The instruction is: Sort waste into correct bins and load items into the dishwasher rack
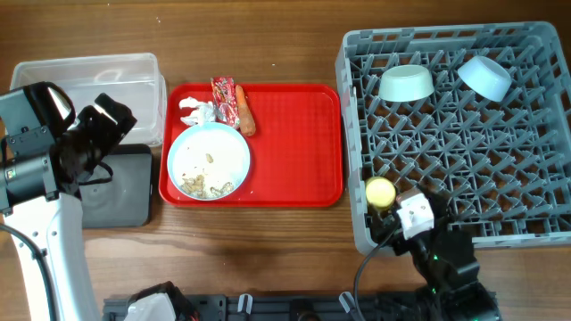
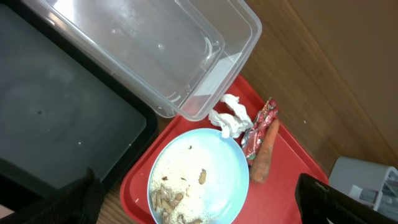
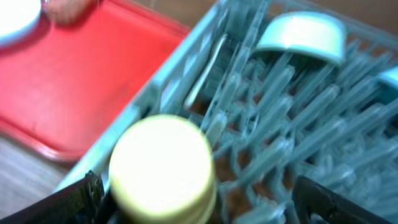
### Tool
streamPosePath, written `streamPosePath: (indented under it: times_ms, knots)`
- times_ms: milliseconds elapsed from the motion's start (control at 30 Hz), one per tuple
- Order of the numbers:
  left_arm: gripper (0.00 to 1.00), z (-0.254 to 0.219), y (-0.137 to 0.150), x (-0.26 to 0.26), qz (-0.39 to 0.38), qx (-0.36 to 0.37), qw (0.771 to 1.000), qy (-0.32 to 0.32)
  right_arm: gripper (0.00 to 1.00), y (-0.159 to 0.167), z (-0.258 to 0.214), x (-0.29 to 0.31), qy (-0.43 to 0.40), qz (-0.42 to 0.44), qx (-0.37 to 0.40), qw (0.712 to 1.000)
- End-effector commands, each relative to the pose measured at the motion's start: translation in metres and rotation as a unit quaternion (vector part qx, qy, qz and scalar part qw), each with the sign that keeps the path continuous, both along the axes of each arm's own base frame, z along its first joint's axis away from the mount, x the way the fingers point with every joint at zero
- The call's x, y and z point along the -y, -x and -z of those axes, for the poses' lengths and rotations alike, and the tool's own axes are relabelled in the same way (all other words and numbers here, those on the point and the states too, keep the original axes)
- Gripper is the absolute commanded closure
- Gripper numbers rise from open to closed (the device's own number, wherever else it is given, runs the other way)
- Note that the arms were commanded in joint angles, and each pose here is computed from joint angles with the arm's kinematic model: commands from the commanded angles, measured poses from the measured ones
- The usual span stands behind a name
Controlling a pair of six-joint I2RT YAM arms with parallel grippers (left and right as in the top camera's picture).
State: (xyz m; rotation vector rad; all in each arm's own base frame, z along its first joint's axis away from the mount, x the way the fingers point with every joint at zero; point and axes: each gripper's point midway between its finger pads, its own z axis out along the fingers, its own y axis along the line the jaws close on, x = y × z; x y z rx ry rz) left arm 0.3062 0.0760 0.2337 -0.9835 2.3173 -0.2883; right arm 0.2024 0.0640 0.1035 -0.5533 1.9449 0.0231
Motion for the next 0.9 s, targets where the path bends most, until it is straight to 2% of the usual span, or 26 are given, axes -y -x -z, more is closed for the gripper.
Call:
streamPosePath:
  times_ms: [0, 467, 667, 767, 867]
  knots:
    - [0.0, -0.004, 0.0, -0.003, -0.004, 0.006, 1.0, -0.004, 0.0, 0.003, 0.001, -0.001, 0.009, -0.011, -0.003, 1.0]
    - [0.0, -0.004, 0.0, -0.003, -0.004, 0.006, 1.0, -0.004, 0.0, 0.002, -0.003, -0.001, 0.006, -0.011, 0.006, 1.0]
    - [0.0, -0.004, 0.0, -0.003, -0.004, 0.006, 1.0, -0.004, 0.0, 0.0, -0.006, -0.001, 0.075, -0.041, 0.035, 0.996]
    - [0.0, -0.004, 0.0, -0.003, -0.004, 0.006, 1.0, -0.004, 0.0, -0.008, -0.039, -0.015, 0.041, -0.065, 0.101, 0.992]
    - [0.0, -0.004, 0.0, -0.003, -0.004, 0.006, 1.0, -0.004, 0.0, -0.007, -0.043, -0.021, -0.022, -0.058, 0.091, 0.994]
